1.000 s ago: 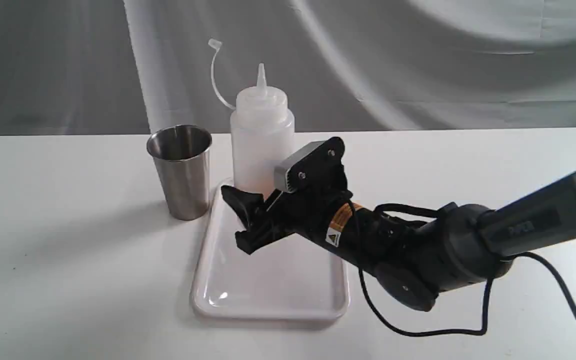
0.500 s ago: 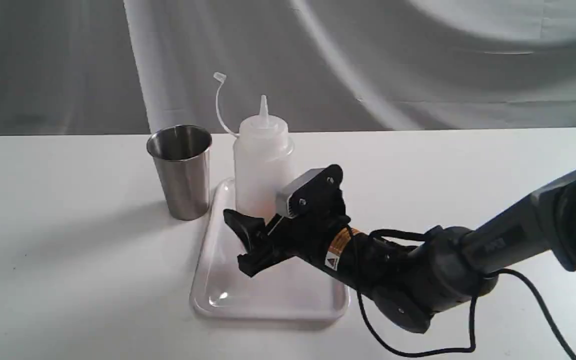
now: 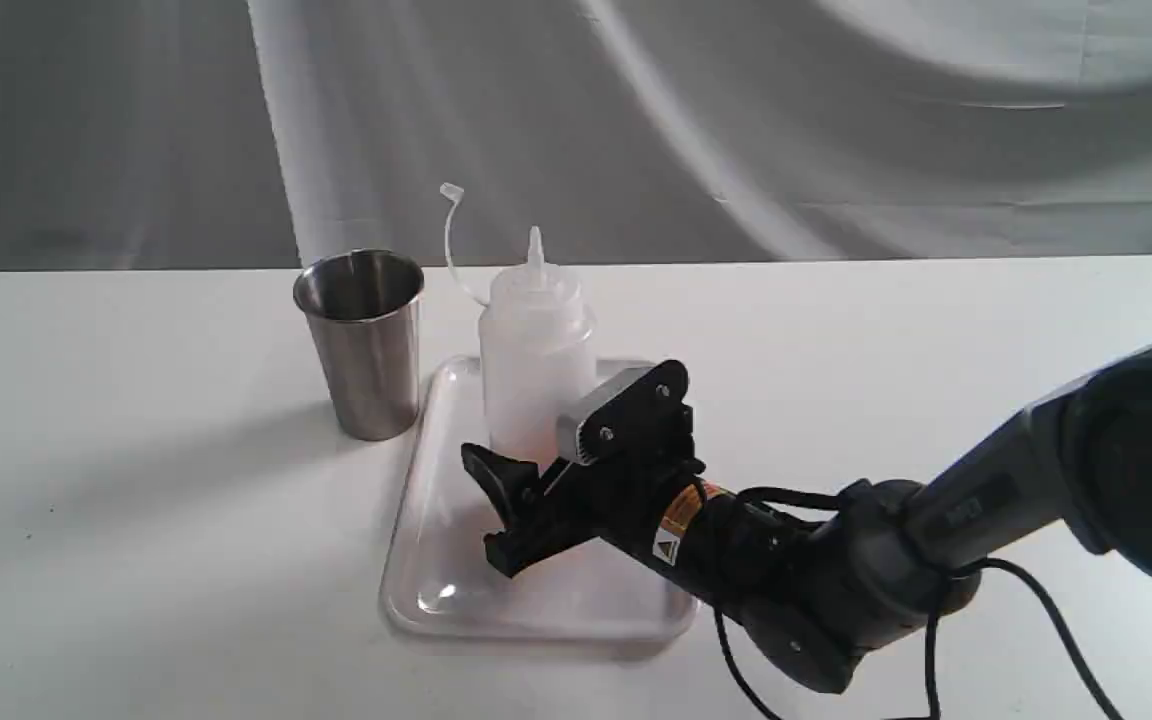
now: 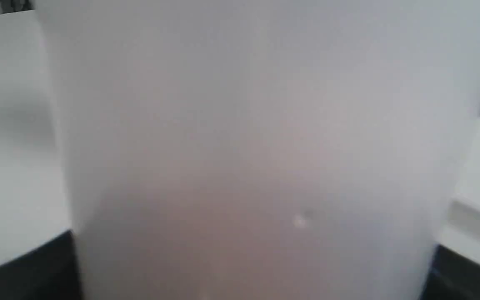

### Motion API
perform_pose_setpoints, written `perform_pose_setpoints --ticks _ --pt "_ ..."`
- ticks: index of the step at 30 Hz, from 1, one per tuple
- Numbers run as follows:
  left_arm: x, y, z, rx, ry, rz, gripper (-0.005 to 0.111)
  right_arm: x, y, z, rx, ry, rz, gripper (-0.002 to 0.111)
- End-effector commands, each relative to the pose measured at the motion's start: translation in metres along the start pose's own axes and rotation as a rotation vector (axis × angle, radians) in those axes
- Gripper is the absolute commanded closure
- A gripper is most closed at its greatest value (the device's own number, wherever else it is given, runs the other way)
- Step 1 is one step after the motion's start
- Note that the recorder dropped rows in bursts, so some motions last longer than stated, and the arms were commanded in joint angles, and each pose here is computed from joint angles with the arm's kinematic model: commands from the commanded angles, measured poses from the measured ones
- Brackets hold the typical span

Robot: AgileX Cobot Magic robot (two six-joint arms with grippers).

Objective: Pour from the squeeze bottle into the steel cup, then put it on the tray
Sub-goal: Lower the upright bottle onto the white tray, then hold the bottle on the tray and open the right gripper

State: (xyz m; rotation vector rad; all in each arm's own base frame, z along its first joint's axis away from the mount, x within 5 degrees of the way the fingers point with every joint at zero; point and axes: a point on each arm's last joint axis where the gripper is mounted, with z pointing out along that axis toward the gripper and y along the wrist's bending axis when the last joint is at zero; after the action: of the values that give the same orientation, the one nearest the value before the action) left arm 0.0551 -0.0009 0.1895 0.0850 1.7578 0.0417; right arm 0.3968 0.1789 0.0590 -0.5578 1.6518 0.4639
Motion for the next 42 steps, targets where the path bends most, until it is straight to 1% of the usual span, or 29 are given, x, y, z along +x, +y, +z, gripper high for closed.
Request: perform_pose_setpoints --ticks 1,5,20,42 --pt "0.0003 0.0001 0.0000 -0.003 -0.010 0.003 0.098 -0.0032 -0.0039 -0.0009 0.012 -0.051 -0.001 0.108" --pt "0.0003 0.0001 0.0000 -0.003 -0.010 0.003 0.098 0.0026 -0.0035 -0.0009 0.011 -0.043 0.003 0.108" --pt "0.0003 0.0001 0.0000 -0.003 -0.010 0.003 0.098 0.0024 -0.0042 -0.0009 0.019 -0.043 -0.045 0.108" --pt "0.0003 0.0001 0.0000 -0.003 -0.010 0.003 0.098 0.0046 -0.0084 -0.0010 0.065 -0.018 -0.022 0.108"
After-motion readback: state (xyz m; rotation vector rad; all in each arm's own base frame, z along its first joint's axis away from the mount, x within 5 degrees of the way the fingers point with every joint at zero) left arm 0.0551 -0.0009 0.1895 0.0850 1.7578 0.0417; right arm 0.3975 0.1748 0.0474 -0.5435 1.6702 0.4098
